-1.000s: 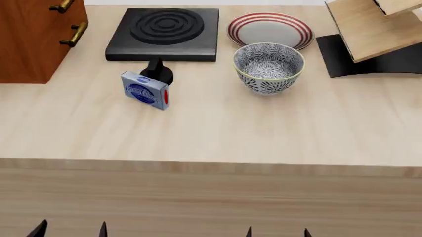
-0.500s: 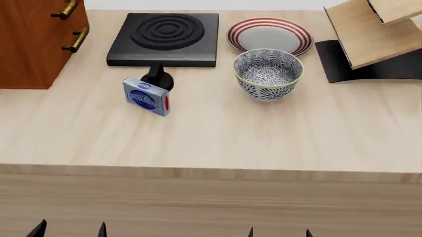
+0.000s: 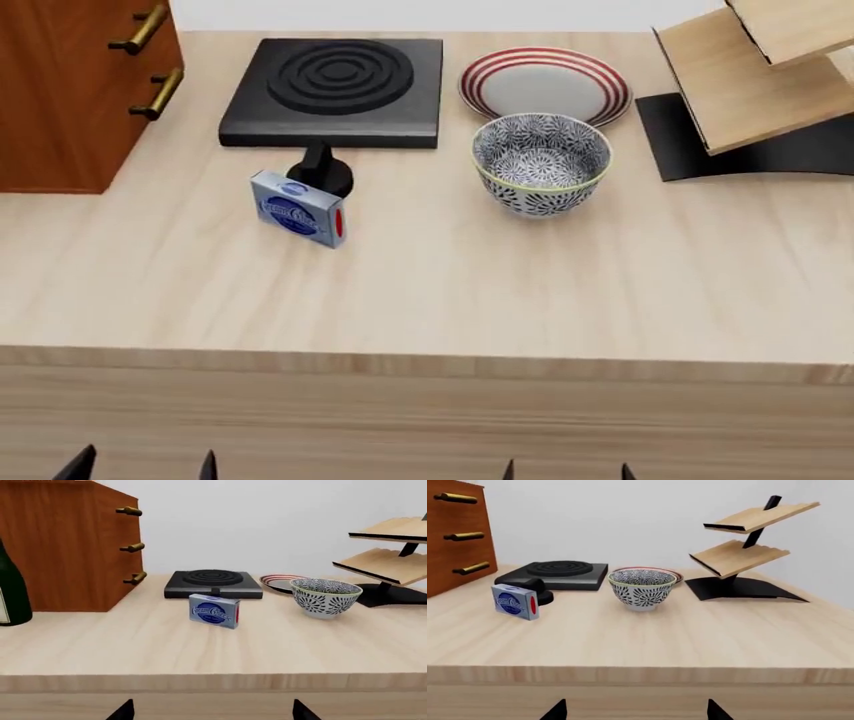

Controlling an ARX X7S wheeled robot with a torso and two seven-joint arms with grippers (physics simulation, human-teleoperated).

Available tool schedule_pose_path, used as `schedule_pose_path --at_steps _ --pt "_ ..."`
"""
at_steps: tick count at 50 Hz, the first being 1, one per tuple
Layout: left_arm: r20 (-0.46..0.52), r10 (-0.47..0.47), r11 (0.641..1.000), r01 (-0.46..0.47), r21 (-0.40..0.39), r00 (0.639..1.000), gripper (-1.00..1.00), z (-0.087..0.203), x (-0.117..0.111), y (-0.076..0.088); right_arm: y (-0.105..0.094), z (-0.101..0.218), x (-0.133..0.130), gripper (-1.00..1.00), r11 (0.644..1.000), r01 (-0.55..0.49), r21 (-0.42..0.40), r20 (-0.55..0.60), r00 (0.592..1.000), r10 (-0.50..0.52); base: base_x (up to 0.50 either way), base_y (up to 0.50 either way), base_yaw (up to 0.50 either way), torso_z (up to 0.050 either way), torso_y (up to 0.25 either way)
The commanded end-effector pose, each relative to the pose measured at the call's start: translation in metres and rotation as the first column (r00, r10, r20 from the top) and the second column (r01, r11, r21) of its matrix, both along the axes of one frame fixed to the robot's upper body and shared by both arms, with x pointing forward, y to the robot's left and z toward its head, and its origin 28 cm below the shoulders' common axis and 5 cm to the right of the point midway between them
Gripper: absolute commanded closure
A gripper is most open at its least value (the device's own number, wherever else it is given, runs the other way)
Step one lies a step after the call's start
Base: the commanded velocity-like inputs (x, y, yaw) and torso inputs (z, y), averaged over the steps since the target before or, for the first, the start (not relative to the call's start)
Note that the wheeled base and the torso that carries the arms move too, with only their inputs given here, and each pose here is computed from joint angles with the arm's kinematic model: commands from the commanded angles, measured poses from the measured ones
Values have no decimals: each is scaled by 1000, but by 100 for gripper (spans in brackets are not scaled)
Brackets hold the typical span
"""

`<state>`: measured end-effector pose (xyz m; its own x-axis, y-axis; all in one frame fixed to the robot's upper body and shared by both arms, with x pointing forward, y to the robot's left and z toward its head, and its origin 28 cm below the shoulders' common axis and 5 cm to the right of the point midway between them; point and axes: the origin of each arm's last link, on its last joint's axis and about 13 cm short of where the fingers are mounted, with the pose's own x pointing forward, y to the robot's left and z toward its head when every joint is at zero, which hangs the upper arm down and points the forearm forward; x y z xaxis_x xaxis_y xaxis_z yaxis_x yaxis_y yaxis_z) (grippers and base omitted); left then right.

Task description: Pick up the cream cheese and put it in the bowl.

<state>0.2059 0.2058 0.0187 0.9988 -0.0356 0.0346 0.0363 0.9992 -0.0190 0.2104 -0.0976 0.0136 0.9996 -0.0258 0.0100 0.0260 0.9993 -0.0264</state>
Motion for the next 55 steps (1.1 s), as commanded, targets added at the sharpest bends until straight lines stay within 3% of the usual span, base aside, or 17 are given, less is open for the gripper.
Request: schedule_pose_path --at_steps 1,7,26,28,44,51,55 --pt "2 10 1000 -10 -3 1000 -100 5 0 2 -2 4 -1 -100 1000 14 13 6 1000 -14 0 0 0 50 0" --pt "36 23 999 -24 23 999 -100 17 1 3 0 9 0 -100 1000 6 16 -2 1000 -6 0 0 0 46 0" --pt "145 -2 999 -4 45 989 -100 59 -4 -2 0 42 -2 -100 1000 -10 -3 64 998 10 0 0 0 0 0" --pt "142 1 998 -10 60 990 -100 59 -3 -2 1 46 -2 -100 999 -16 -42 71 997 19 0 0 0 0 0" --pt "209 -16 999 6 52 978 -100 89 -7 -4 2 77 -5 -100 999 -28 -43 143 989 34 0 0 0 0 0" --pt "222 -36 999 29 34 974 -100 99 -9 -6 3 86 -7 -100 996 -24 -81 154 987 36 0 0 0 0 0" --pt "256 -37 996 15 90 966 -100 105 -10 -7 4 93 -7 -100 996 -24 -81 164 986 37 0 0 0 0 0"
